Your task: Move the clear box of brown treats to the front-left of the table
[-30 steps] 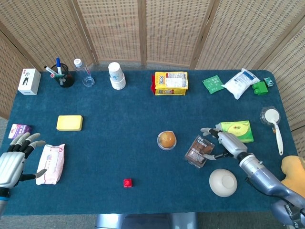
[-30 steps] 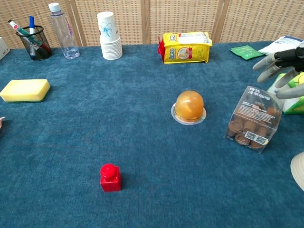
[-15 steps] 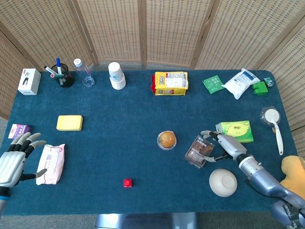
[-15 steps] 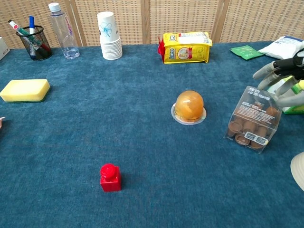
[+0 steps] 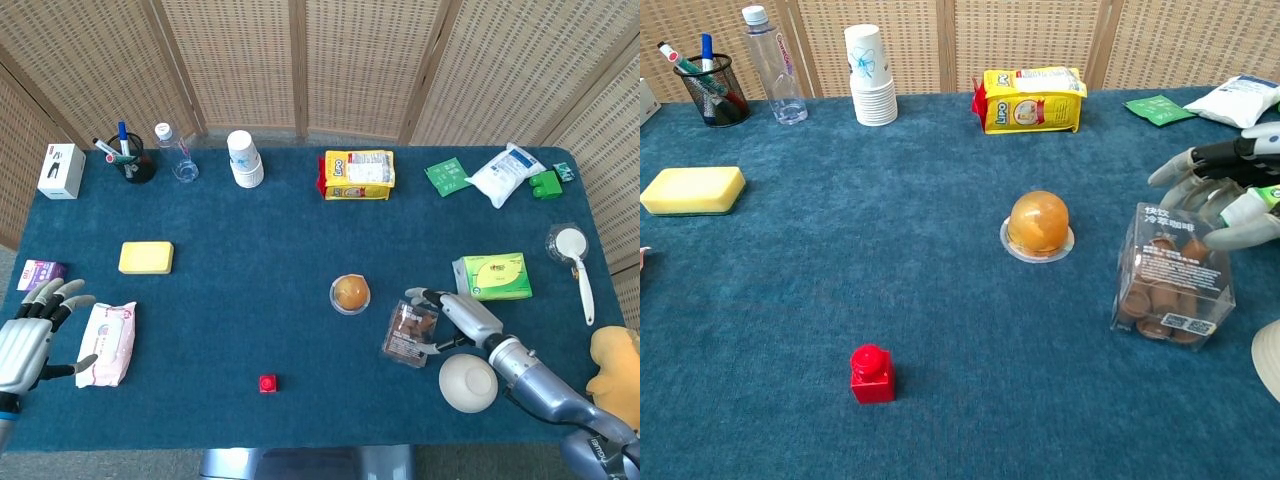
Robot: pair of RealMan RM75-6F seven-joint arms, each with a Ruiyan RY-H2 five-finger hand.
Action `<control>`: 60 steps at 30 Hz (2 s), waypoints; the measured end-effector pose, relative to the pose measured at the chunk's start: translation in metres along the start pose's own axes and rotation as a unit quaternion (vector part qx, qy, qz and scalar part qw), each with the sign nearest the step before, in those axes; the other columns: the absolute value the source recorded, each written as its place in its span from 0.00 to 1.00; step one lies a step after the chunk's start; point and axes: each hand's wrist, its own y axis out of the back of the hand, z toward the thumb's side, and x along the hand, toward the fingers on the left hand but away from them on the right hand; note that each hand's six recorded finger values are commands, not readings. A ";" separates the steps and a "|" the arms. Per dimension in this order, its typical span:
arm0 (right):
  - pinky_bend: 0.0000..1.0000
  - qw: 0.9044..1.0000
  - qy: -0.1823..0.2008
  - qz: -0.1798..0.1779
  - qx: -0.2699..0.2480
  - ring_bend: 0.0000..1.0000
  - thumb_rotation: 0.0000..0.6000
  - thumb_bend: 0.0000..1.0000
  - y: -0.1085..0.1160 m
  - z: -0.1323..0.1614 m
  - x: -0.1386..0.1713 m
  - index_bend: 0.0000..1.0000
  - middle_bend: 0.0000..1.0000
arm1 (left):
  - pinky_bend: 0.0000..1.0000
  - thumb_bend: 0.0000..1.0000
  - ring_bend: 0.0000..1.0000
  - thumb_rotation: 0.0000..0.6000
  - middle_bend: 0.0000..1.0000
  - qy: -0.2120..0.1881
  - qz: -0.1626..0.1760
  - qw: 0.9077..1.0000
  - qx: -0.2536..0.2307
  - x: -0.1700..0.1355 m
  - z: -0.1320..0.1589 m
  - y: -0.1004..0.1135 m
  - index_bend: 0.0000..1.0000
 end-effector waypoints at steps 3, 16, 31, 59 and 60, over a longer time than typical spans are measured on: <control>0.24 1.000 0.006 0.005 0.002 0.22 0.78 0.25 -0.004 0.005 0.001 0.15 0.26 | 0.06 0.15 0.05 1.00 0.15 -0.001 0.000 1.000 -0.002 0.000 0.000 -0.001 0.24; 0.25 0.999 0.040 0.033 0.014 0.21 0.77 0.24 -0.031 0.036 0.003 0.15 0.26 | 0.06 0.15 0.05 1.00 0.15 0.002 0.001 1.000 -0.008 -0.004 -0.005 -0.002 0.24; 0.24 0.998 0.050 -0.027 0.040 0.16 0.80 0.24 0.002 0.038 -0.001 0.14 0.24 | 0.06 0.15 0.05 1.00 0.15 0.002 0.003 1.000 -0.011 -0.005 -0.005 -0.002 0.24; 0.19 0.961 0.121 -0.106 0.227 0.09 1.00 0.00 0.012 -0.024 0.009 0.11 0.22 | 0.06 0.15 0.05 1.00 0.15 -0.027 0.030 0.999 0.014 -0.005 0.021 0.024 0.24; 0.19 0.960 0.124 -0.104 0.229 0.09 1.00 0.00 0.011 -0.024 0.008 0.11 0.22 | 0.06 0.15 0.05 1.00 0.15 -0.026 0.031 0.999 0.014 -0.006 0.021 0.025 0.24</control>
